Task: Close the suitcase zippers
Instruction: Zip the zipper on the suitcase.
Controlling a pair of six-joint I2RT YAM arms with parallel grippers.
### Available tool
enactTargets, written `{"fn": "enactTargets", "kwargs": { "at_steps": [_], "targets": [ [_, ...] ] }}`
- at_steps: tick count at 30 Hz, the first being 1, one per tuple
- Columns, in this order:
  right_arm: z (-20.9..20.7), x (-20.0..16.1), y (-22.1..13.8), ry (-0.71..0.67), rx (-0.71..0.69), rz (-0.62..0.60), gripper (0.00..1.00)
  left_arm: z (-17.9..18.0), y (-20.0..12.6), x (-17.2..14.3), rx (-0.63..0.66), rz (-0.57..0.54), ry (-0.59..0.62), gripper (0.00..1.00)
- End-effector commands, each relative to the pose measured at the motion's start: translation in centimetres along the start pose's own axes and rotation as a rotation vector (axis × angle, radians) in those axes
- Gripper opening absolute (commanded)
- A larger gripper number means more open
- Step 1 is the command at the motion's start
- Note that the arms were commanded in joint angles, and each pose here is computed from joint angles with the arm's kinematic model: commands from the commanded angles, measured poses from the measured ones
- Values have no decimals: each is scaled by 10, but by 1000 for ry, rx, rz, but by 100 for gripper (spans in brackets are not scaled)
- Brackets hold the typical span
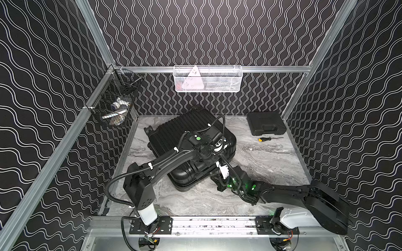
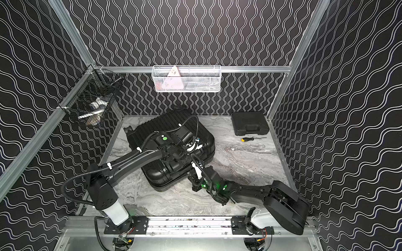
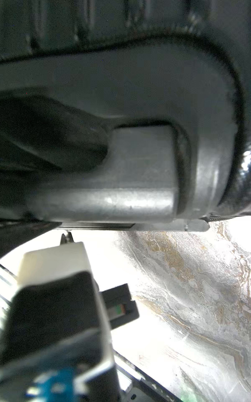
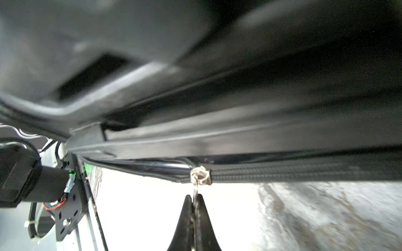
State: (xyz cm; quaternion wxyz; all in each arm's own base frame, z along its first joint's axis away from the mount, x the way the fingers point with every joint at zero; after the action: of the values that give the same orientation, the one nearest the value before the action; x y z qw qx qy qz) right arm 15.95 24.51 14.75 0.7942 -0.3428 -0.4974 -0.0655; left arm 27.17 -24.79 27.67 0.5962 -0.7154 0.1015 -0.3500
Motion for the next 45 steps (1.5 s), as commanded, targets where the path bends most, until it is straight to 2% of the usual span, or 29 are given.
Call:
{"fn": "enactTargets", "kwargs": {
  "at_steps": [1,7,12,26,37,45],
  "targets": [
    [25,7,1,-67,214,-15,0,9,-1,36,120,-199,-22,12],
    [36,7,1,-104,251,-18,0,7,-13,52,103,-255,-25,11],
    [43,8,0,-136,281,-11,0,7,-8,59,113,-257,-37,9],
    [71,6,8,-212,390,52,0,8,-7,87,134,-366,-112,6],
    [92,10,13,-250,476,56,0,10,6,100,156,-427,-186,0],
    [106,11,17,-271,522,62,0,11,18,106,158,-453,-221,0]
  ]
}}
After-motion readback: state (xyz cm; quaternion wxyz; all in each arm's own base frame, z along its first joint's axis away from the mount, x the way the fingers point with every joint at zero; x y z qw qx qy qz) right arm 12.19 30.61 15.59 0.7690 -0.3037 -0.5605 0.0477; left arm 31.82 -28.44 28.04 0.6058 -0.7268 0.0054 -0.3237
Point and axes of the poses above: each gripper's point midway between its finger pads, its own y axis out along the fingers, its own z axis along the line the jaws close on, x = y × z, the point moved 10 cm from there along -y, back along the fingers, and after that the axes turned 12 degrees about -y, right-handed, at the moved point
